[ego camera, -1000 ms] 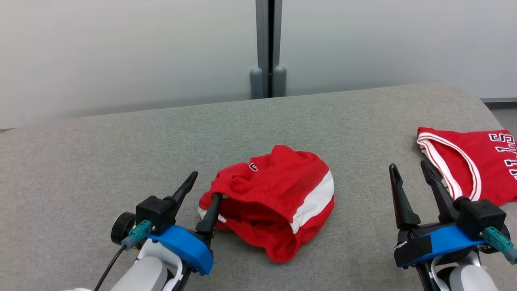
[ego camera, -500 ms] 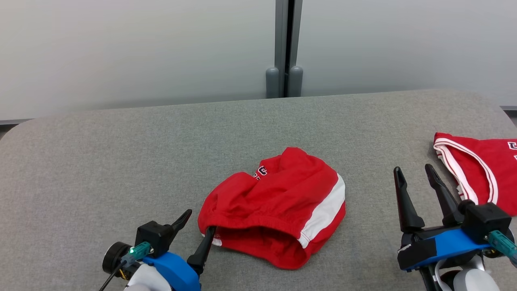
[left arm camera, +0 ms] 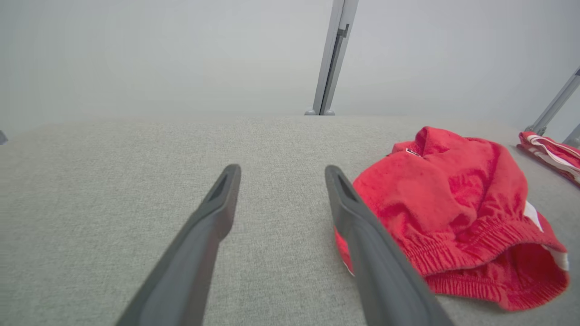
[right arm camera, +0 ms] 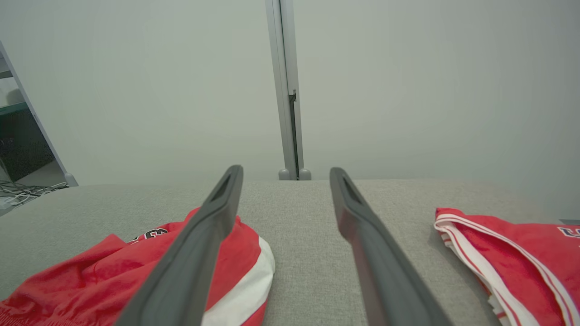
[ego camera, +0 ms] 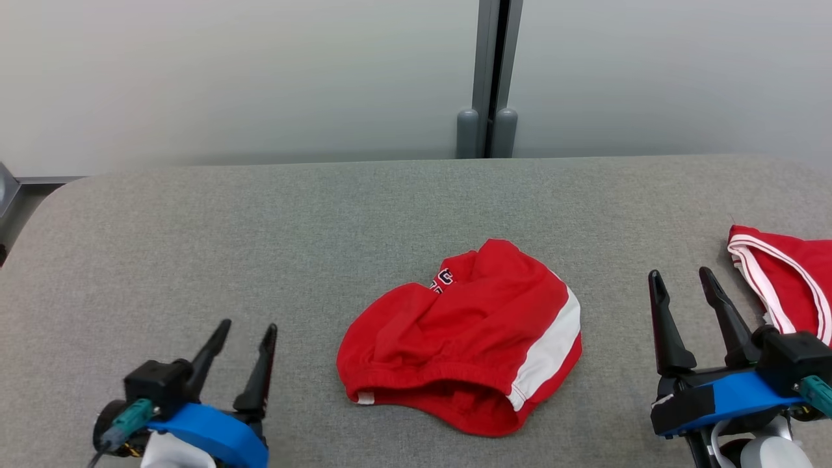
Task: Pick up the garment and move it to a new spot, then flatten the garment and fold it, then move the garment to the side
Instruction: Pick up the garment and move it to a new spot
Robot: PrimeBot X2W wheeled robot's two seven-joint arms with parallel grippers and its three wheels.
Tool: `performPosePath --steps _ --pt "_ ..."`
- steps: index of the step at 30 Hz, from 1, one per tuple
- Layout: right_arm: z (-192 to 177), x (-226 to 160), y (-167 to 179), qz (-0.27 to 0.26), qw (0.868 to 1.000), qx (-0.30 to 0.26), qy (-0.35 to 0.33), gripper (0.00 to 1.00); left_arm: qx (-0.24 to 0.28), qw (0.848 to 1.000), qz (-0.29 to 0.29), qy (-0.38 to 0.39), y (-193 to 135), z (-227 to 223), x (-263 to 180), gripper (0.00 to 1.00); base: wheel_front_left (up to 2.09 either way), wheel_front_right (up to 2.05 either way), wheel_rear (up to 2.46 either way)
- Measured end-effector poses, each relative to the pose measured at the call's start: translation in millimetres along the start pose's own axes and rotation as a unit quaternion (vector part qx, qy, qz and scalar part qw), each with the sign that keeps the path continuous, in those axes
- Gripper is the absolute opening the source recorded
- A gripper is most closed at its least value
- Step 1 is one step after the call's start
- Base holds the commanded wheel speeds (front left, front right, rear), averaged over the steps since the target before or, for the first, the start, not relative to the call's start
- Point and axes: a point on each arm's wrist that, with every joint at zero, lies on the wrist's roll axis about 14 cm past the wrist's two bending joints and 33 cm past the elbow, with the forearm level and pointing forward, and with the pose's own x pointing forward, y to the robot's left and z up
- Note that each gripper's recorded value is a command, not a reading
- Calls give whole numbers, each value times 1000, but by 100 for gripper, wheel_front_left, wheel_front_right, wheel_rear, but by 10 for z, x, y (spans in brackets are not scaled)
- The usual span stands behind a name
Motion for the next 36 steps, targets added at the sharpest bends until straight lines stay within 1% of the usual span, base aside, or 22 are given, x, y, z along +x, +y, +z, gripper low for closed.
performPosePath --steps 4,8,13,21,24,36 --pt "12 -5 -6 -1 1000 1 -2 100 -7 998 30 -53 135 250 -9 100 0 0 0" --pt "-8 -46 -35 -6 1000 4 2 100 -14 996 45 -82 183 390 -6 100 0 0 0" --pt "-47 -112 -90 -15 1000 5 9 100 -15 989 69 -132 286 675 3 100 0 0 0" --pt "-118 -221 -153 -26 999 4 20 100 -24 988 93 -123 370 537 -55 100 0 0 0" --pt "-161 -251 -165 -28 999 4 27 100 -25 989 93 -113 359 450 -65 100 0 0 0" --pt "-205 -263 -147 -26 999 7 31 100 -23 990 88 -103 367 371 -68 100 0 0 0"
